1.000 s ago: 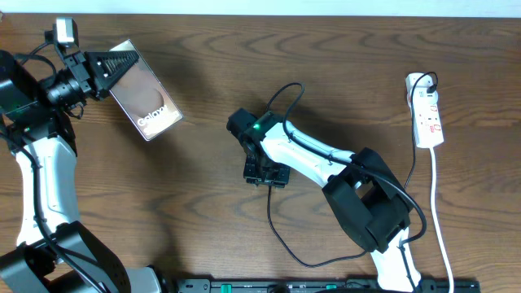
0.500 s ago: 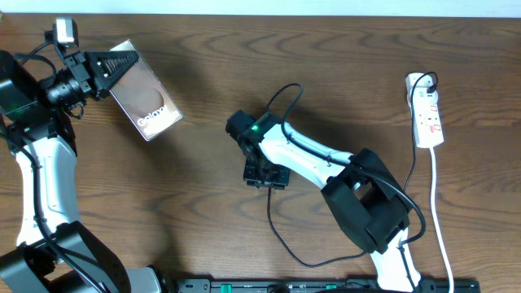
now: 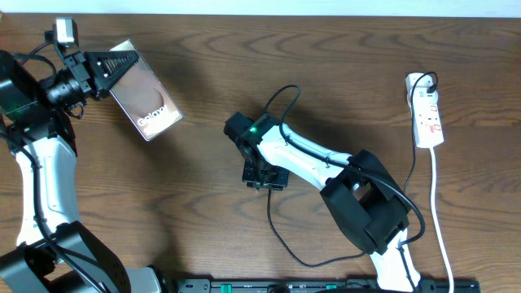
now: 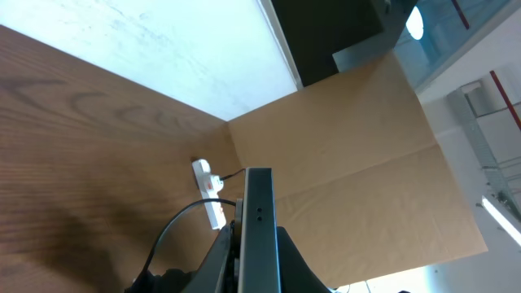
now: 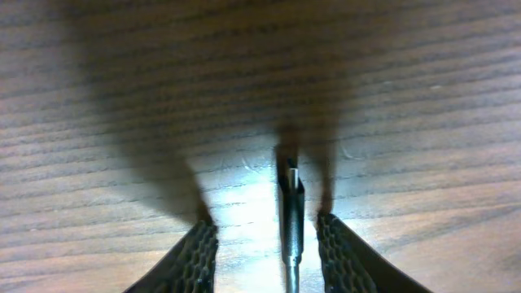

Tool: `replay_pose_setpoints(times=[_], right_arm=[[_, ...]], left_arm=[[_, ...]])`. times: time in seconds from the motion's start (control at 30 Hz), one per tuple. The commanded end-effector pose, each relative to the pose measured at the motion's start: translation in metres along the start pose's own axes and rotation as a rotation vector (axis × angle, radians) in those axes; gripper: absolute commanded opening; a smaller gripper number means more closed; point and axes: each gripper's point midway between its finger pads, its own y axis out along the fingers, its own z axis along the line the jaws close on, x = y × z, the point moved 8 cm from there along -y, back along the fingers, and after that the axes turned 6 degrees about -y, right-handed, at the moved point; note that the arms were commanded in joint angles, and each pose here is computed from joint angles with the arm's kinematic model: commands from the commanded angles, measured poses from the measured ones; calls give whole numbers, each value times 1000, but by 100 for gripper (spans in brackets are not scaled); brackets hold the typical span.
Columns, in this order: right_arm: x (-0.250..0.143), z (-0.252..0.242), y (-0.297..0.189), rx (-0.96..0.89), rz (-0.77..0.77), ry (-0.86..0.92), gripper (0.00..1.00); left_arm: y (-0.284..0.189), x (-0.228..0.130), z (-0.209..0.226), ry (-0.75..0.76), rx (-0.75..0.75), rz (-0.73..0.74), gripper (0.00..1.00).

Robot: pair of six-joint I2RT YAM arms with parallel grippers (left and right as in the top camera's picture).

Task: Plug charger to phone and switch on socket
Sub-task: 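Close the right gripper on the cable's USB-C plug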

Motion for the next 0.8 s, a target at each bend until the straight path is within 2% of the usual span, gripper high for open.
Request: replay_pose_setpoints(times=[0.0,0.3,0.77], right_arm=[[-3,-5,6,-38,-1,8,34],[-3,-5,6,-38,-1,8,20],[-2,-5,6,-37,-11,8,12]], left_arm=[[-1,-1,-6,28,-10,20,8],[-1,-1,-6,27,-10,20,8],[-1,-1,-6,27,-10,20,8]])
